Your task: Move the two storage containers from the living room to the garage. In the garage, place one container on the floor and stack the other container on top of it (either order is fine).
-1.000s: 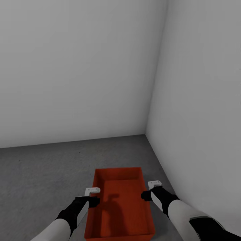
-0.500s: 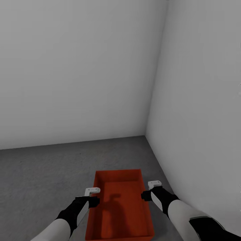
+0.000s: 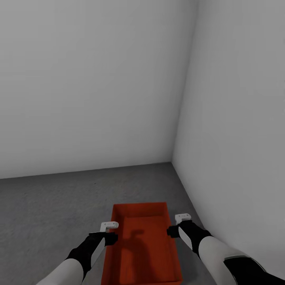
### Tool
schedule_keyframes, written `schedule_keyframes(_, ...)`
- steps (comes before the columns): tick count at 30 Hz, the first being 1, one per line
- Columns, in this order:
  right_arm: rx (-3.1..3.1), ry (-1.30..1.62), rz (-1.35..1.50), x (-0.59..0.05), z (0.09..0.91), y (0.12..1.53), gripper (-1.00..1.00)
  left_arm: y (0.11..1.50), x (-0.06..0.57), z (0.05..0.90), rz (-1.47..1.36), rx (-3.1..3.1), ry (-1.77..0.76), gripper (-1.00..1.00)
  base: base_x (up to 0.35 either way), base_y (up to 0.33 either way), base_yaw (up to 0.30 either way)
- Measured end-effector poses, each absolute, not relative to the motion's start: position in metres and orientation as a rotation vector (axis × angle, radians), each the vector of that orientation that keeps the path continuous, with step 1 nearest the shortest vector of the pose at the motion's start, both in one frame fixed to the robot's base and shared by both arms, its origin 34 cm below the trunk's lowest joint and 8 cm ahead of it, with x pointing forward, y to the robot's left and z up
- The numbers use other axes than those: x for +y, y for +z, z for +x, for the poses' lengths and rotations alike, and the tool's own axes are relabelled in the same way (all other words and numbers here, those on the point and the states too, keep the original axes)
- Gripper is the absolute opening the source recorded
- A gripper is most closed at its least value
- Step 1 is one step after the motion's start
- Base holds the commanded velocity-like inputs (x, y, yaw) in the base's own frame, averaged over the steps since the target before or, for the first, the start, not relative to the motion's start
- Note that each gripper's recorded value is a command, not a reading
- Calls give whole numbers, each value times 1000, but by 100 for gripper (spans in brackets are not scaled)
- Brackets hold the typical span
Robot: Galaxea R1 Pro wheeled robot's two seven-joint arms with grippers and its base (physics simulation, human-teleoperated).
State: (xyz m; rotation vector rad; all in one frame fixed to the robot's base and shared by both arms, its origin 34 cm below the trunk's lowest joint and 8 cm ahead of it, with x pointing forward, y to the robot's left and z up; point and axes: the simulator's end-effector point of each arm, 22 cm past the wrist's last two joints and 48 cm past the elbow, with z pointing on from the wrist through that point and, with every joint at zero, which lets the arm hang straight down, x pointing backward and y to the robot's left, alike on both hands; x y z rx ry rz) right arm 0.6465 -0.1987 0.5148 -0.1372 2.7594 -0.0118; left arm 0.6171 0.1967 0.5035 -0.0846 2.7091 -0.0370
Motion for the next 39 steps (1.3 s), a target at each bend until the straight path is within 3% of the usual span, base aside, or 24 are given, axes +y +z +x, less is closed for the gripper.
schedule_keyframes(39,2713,-18,-129,-201,658,550,100,528,200,615,-90,2696,-30,100,0,0,0)
